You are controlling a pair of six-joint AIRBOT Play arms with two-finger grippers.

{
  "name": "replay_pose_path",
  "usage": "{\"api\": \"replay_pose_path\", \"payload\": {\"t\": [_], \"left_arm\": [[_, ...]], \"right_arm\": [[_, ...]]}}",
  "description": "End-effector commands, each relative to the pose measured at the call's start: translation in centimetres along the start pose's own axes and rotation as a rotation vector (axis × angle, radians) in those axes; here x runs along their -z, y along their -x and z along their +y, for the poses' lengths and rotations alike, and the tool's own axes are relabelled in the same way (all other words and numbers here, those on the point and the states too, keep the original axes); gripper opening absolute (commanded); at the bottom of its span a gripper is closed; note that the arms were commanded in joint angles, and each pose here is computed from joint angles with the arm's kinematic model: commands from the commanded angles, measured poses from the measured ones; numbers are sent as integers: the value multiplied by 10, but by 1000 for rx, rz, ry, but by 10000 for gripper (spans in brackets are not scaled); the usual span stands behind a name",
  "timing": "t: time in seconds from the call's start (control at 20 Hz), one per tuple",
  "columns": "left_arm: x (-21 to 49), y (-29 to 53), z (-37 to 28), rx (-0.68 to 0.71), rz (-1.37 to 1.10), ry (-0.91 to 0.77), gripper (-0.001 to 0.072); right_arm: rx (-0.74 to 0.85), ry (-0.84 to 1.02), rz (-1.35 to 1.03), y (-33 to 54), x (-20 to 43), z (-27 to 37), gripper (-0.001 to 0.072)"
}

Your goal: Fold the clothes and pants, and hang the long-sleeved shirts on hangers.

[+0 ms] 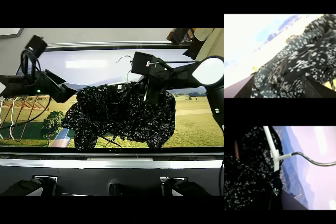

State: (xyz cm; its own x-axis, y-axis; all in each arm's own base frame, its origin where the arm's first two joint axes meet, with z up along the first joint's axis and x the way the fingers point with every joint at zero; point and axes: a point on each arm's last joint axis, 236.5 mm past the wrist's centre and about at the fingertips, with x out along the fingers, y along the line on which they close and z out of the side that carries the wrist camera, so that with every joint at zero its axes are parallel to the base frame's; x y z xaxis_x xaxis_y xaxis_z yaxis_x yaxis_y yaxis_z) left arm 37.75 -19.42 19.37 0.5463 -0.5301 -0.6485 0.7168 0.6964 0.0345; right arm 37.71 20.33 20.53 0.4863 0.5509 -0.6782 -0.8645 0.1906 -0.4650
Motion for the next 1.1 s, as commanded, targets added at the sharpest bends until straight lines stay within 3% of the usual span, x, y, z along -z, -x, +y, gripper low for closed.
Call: {"api": "replay_pose_path", "payload": {"t": [0.0, 0.25, 0.5, 0.6, 0.75, 0.8, 0.9, 1.0, 1.05], "left_arm": [[10, -22, -20, 97, 42, -166, 671], [2, -42, -52, 269, -17, -170, 670], [12, -57, -62, 345, 9, -160, 660], [18, -62, -66, 376, 30, -147, 523], [20, -65, -66, 381, 27, -179, 143], [20, -65, -66, 381, 25, -189, 61], [20, -64, -66, 379, 25, -190, 28], [18, -63, -64, 372, 17, -192, 26], [17, -62, -64, 368, 17, -195, 26]], "right_arm": [[-20, 14, -14, -6, -2, 2, 28], [-81, 13, -4, -8, 1, 16, 28], [-81, 24, -9, -9, 1, 16, 28], [-81, 24, -10, -9, 1, 16, 28], [-79, 23, -10, -9, 1, 15, 29], [-77, 23, -11, -9, 0, 15, 30], [-78, -7, -12, -9, 0, 15, 31], [-71, -67, -7, -7, 0, 14, 141], [-52, -93, 4, -4, 1, 11, 151]]}}
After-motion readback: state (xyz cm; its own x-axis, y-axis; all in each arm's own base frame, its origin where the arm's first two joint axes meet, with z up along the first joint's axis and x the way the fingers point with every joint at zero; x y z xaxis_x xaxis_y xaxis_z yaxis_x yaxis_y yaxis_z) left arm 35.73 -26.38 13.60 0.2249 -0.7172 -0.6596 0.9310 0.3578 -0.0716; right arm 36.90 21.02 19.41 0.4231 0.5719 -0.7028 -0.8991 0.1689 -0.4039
